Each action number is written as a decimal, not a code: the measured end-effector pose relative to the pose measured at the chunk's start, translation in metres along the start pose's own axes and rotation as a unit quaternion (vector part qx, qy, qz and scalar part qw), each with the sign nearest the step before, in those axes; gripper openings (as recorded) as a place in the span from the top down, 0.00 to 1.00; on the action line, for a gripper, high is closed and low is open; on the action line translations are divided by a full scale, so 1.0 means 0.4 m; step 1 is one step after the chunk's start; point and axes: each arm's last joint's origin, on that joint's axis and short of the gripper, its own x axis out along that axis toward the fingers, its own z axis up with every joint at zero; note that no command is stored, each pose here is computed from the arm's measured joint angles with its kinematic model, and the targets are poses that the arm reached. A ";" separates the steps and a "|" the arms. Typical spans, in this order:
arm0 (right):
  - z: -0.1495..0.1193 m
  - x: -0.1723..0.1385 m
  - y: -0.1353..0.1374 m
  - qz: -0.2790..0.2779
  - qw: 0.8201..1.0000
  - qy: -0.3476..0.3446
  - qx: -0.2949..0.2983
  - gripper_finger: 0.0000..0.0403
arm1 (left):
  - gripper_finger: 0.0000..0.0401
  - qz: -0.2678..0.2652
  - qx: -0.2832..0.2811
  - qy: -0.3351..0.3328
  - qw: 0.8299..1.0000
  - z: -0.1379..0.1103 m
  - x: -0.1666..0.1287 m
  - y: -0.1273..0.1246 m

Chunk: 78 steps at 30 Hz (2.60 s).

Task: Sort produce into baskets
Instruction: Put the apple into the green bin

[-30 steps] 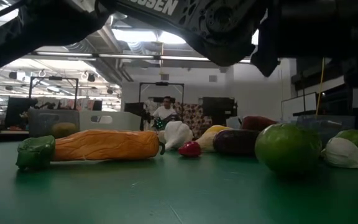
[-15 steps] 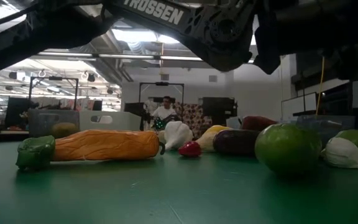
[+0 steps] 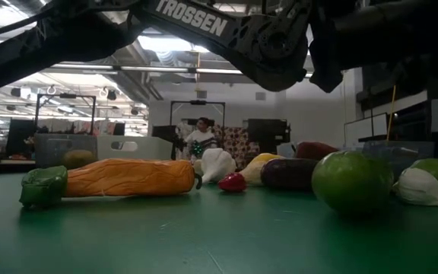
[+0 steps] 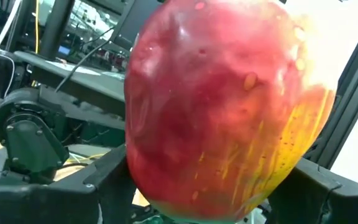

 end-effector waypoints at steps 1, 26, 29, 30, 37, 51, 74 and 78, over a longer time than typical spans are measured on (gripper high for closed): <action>-0.001 0.001 -0.002 -0.002 1.000 0.002 0.003 0.37 | 0.28 0.000 0.000 0.000 1.000 0.000 0.000 0.000; 0.084 0.084 -0.171 0.228 0.924 0.267 0.154 0.37 | 0.28 -0.006 0.031 0.004 0.999 0.051 0.008 -0.035; 0.035 0.053 -0.153 0.178 0.953 0.203 0.139 0.37 | 0.28 -0.012 0.028 0.007 1.000 0.050 0.008 -0.037; 0.021 0.039 -0.143 0.159 0.962 0.174 0.136 0.37 | 0.28 -0.013 0.028 0.007 1.000 0.050 0.008 -0.037; 0.009 0.053 -0.104 0.137 0.973 0.132 0.127 0.37 | 0.28 -0.007 0.022 0.004 1.000 0.059 0.010 -0.015; 0.008 0.050 -0.082 0.153 0.985 0.070 0.035 0.37 | 0.28 0.005 0.019 -0.001 1.000 0.071 0.014 0.016; 0.015 0.121 -0.131 0.144 0.988 0.018 0.055 0.37 | 0.28 0.013 0.039 -0.011 0.999 0.106 0.019 0.042; -0.003 0.135 -0.142 0.161 0.985 0.014 0.061 0.37 | 0.28 0.017 0.048 -0.005 0.999 0.119 0.021 0.047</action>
